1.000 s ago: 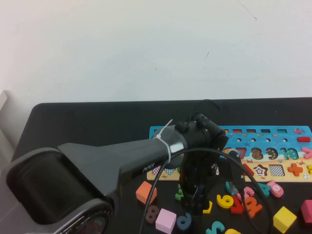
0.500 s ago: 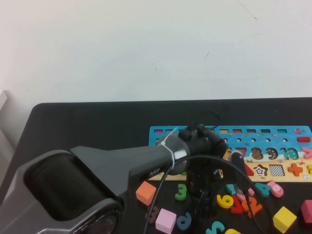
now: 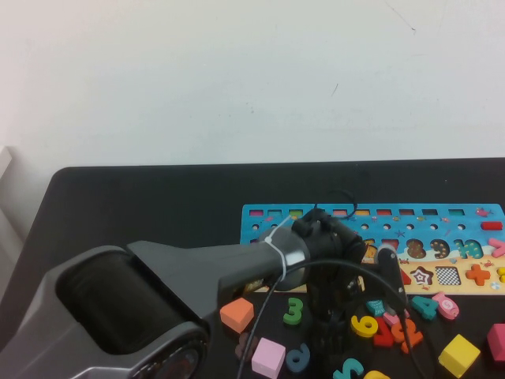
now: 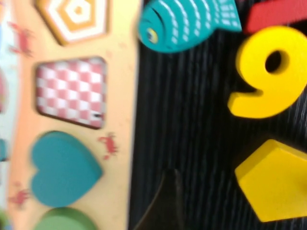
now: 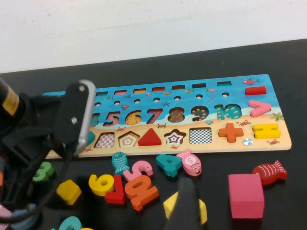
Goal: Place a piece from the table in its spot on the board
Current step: Pick up the "Pentagon"
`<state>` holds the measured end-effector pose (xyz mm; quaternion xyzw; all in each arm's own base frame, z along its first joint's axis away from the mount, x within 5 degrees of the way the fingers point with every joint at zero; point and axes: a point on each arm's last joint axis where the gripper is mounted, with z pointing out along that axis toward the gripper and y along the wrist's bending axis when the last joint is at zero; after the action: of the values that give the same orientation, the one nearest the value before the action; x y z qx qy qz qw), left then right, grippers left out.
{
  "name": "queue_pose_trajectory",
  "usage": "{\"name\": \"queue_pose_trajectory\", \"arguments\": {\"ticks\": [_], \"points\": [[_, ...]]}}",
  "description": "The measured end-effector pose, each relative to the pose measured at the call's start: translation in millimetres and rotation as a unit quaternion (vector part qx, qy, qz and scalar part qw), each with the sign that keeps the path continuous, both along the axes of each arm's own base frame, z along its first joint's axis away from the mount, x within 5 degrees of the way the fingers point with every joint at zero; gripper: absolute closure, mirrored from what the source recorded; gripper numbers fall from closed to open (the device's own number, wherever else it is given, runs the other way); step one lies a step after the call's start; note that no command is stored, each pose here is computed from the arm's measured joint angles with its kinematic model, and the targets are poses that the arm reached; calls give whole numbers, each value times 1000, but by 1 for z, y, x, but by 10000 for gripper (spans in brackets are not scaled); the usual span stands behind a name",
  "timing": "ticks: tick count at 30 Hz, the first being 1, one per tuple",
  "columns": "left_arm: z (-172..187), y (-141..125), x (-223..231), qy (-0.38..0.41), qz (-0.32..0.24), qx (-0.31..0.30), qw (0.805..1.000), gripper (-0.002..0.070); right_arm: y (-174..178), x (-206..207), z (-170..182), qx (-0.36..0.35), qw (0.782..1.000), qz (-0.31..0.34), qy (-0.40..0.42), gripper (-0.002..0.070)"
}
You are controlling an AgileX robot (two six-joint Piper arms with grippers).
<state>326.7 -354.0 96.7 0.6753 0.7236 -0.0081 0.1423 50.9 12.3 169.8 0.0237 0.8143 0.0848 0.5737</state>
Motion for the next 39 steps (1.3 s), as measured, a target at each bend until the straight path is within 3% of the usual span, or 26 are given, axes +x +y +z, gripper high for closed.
{"name": "queue_pose_trajectory", "arguments": {"ticks": [13, 16, 21, 33, 39], "points": [[-16, 0, 0, 14, 8, 8, 1000, 62, 0, 0, 0, 0, 1000, 0, 0, 83], [-17, -1, 0, 15, 14, 6, 1000, 143, 0, 0, 0, 0, 1000, 0, 0, 83], [-18, -1, -1, 19, 13, 11, 1000, 367, 0, 0, 0, 0, 1000, 0, 0, 83], [-8, 3, -1, 23, -1, 54, 998, 366, 0, 0, 0, 0, 1000, 0, 0, 83], [38, -11, 11, 10, 5, 35, 999, 366, 0, 0, 0, 0, 1000, 0, 0, 83]]}}
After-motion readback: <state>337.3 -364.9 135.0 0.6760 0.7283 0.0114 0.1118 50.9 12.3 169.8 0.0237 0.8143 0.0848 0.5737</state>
